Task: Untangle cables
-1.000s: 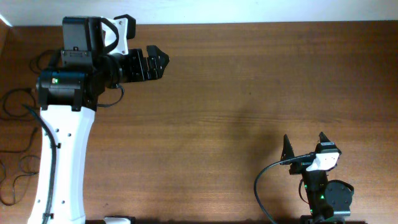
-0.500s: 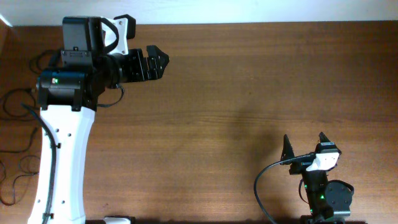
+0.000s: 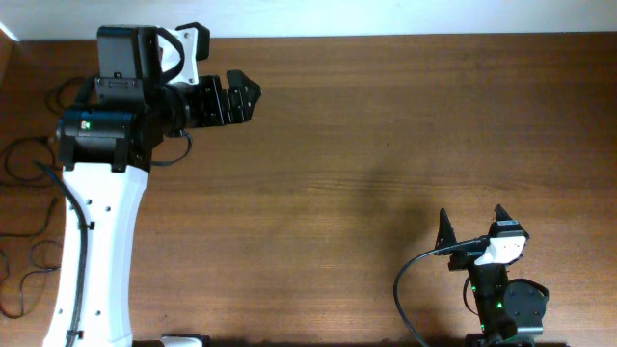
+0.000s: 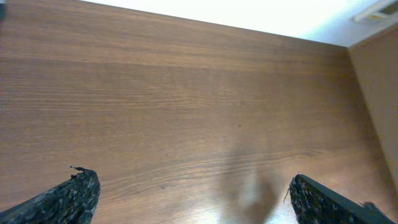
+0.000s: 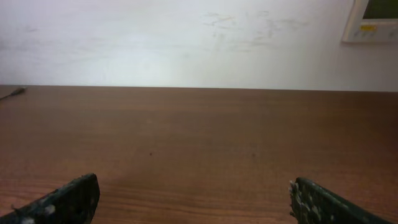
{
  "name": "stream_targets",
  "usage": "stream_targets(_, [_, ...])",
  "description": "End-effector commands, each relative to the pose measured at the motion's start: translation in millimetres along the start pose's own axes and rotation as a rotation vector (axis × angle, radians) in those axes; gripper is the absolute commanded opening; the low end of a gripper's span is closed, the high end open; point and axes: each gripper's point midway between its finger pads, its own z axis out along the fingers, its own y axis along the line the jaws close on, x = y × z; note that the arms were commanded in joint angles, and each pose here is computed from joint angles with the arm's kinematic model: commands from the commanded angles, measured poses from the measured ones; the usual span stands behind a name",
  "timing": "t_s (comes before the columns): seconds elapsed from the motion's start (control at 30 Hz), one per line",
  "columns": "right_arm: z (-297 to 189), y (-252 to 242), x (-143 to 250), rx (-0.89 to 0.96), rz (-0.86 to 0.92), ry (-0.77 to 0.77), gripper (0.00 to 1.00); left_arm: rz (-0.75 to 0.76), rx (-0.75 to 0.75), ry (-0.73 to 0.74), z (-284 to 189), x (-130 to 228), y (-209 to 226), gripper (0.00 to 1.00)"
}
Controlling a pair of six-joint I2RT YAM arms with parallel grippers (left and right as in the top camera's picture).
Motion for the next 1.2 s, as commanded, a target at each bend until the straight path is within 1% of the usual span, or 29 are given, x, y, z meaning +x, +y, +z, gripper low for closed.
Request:
stream_targets(0.0, [0,0,2,0.001,0.003,0.000,0.98,0.024,-0.058,-0.019,-7,-2,7,0.99])
stream_targets(0.1, [0,0,2,0.001,0.003,0.000,0.98,0.000,-0.120,0.039,-9,14,18,0.99])
stream_targets(0.17, [0,0,2,0.001,0.003,0.000,0.98,-0.025,-0.230,0.114,-14,34,38,0.99])
stream_targets(0.23, [0,0,2,0.001,0.003,0.000,0.98,-0.036,-0.303,0.164,-20,50,51,0.99])
stream_targets(0.37, [0,0,2,0.001,0.003,0.000,0.98,-0.041,-0.334,0.191,-27,79,58,0.99])
stream_targets(0.5, [0,0,2,0.001,0.003,0.000,0.98,-0.030,-0.379,0.159,-33,106,71,0.99])
stream_targets(0.63, [0,0,2,0.001,0.003,0.000,0.98,-0.032,-0.410,0.178,-42,149,81,0.99])
stream_targets(0.77, [0,0,2,0.001,0.003,0.000,0.98,-0.017,-0.432,0.152,-55,172,86,0.99])
stream_targets(0.93, [0,0,2,0.001,0.003,0.000,0.98,0.117,-0.412,0.103,-53,191,90,0.99])
stream_targets(1.03, [0,0,2,0.001,0.003,0.000,0.98,0.186,-0.393,0.051,-38,197,95,0.99])
stream_targets(1.17, [0,0,2,0.001,0.003,0.000,0.98,0.280,-0.326,-0.053,-14,203,95,0.99])
